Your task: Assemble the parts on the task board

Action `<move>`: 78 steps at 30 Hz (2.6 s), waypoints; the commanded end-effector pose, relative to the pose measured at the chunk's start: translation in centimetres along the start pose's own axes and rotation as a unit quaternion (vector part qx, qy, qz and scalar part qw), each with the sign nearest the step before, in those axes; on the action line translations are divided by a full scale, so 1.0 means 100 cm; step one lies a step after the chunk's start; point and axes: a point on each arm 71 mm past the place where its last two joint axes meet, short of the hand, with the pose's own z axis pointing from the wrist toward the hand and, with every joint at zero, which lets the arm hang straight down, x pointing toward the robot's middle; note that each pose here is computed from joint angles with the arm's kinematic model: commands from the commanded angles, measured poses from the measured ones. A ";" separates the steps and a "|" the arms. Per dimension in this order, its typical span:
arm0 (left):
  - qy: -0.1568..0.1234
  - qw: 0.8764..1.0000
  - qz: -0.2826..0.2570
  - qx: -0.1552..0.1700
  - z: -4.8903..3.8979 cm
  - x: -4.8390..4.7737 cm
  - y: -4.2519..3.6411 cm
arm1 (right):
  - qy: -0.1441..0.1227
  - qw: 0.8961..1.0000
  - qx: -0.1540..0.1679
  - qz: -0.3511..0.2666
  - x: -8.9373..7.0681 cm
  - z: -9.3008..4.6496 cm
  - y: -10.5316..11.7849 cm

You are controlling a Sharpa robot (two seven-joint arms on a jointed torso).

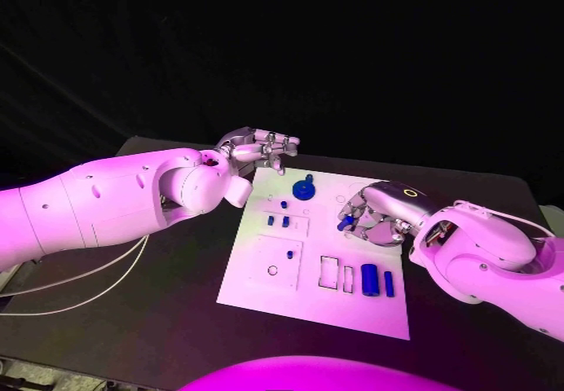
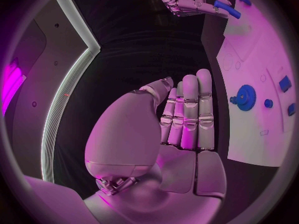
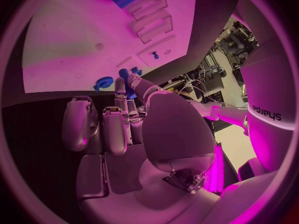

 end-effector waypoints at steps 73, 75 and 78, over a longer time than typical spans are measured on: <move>0.024 1.000 -0.005 -0.003 0.0053 0.0121 0.0004 | 0.079 0.993 -0.090 0.012 0.101 0.049 0.095; 0.024 1.000 -0.005 -0.003 0.0053 0.0122 0.0004 | 0.080 0.993 -0.091 0.011 0.101 0.050 0.096; 0.024 1.000 -0.004 -0.003 0.0052 0.0121 0.0003 | 0.081 0.992 -0.092 0.011 0.102 0.050 0.096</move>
